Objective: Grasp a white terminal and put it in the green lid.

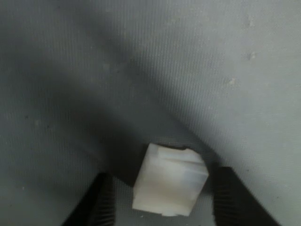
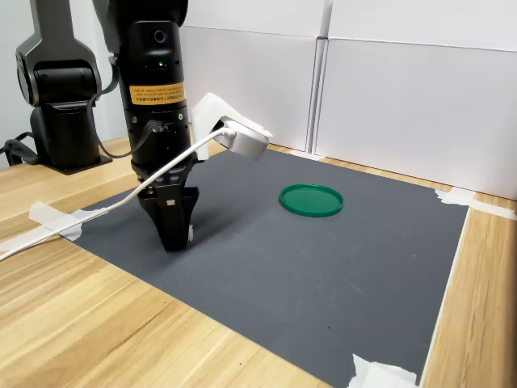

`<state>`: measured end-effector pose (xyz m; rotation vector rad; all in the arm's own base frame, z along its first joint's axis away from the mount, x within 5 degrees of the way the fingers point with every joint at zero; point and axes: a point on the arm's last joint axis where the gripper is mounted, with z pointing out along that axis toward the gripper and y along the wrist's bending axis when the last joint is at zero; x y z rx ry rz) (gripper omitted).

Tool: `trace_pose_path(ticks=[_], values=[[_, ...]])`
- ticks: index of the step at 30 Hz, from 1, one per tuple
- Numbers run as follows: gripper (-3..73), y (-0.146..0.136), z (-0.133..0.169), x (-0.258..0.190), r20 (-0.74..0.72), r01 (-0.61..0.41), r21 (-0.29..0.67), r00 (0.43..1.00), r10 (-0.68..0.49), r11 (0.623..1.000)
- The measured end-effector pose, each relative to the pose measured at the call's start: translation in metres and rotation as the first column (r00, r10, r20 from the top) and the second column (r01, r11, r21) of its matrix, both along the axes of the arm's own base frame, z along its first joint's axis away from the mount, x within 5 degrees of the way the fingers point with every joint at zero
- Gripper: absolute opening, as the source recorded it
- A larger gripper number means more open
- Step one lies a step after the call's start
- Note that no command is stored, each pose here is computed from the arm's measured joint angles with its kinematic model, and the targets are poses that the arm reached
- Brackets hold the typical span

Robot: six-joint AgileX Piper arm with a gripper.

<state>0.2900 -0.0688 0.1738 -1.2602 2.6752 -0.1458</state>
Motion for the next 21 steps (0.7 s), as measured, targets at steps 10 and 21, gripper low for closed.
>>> trace_pose_path(ticks=[10, 21], values=[[27.0, 0.000, 0.001, 0.000, 0.006, 0.003, 0.003, 1.000, -0.003, 1.000], [27.0, 0.005, 0.035, -0.009, 0.102, 0.021, 0.010, 0.995, -0.022, 1.000]])
